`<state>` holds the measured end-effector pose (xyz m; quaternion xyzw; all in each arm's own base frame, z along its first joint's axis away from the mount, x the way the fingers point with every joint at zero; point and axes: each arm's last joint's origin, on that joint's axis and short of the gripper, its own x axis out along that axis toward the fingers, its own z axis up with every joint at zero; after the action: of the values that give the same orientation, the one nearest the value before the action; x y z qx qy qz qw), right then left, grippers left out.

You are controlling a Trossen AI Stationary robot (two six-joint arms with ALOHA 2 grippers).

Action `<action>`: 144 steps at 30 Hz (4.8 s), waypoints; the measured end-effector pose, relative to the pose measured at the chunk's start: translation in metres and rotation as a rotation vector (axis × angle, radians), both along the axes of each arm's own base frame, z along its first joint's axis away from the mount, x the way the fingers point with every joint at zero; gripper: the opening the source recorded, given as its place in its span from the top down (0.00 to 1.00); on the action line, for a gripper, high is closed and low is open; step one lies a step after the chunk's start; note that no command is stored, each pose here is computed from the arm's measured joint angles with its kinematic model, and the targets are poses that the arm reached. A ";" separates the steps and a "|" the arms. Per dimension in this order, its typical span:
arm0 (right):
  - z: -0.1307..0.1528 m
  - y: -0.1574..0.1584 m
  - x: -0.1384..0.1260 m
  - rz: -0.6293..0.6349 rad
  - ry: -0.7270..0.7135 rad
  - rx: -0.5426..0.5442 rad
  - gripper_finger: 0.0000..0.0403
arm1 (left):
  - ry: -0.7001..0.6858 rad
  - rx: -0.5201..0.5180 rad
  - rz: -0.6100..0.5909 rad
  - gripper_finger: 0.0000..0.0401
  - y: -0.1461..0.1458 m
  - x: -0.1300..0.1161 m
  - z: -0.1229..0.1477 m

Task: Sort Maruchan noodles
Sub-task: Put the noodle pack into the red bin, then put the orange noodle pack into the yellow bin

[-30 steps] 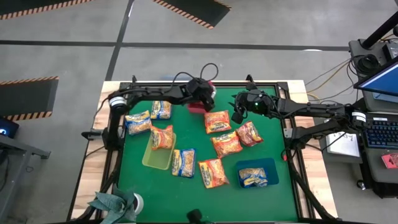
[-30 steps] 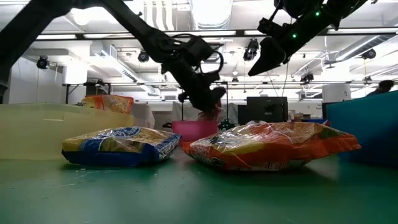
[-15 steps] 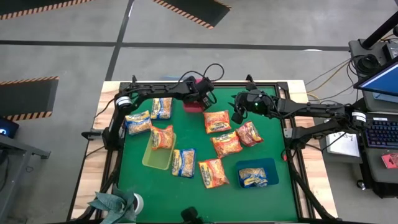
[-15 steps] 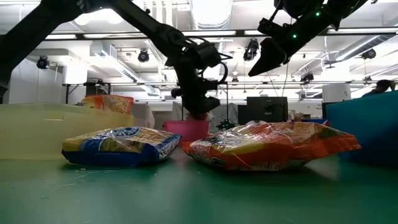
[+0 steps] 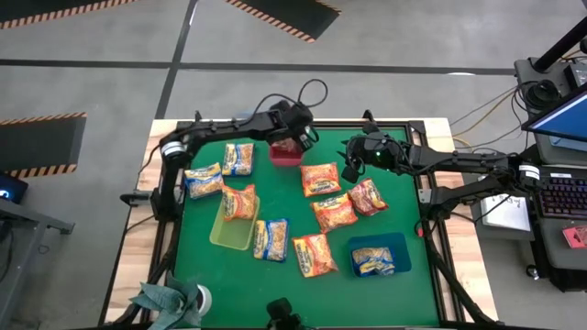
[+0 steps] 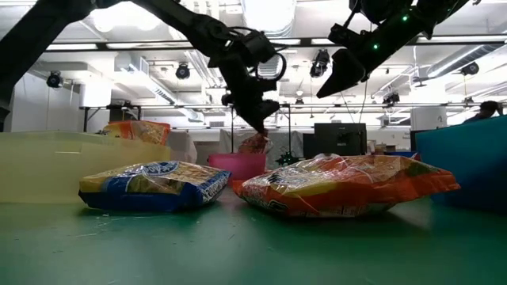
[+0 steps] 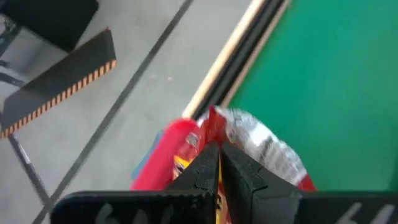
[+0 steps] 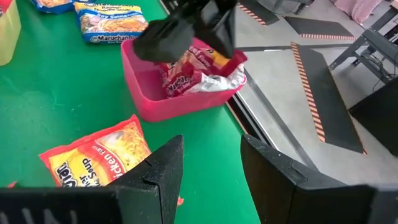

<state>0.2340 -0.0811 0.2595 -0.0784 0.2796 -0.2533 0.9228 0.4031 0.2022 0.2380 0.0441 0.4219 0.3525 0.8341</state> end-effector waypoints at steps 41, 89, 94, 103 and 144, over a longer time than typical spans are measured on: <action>-0.001 0.002 0.001 -0.034 -0.108 0.190 0.63 | -0.246 -0.069 -0.459 1.00 -0.141 -0.103 0.035; -0.037 -0.018 0.003 -0.372 -0.186 0.784 0.45 | -0.292 -0.094 -0.494 1.00 -0.154 -0.044 -0.103; -0.045 -0.025 0.001 -0.380 -0.139 0.823 0.32 | -0.276 -0.100 -0.492 1.00 -0.153 -0.037 -0.113; -0.080 -0.036 0.018 -0.336 -0.030 0.843 0.19 | -0.273 -0.106 -0.478 1.00 -0.150 -0.034 -0.126; -0.117 -0.060 0.053 0.152 -0.146 0.927 0.84 | -0.246 -0.128 -0.445 1.00 -0.148 -0.042 -0.114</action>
<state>0.2869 -0.1407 0.1426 0.3395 0.2912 -0.0385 0.8936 0.3614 0.0544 0.1242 0.0399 0.3187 0.1359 0.9372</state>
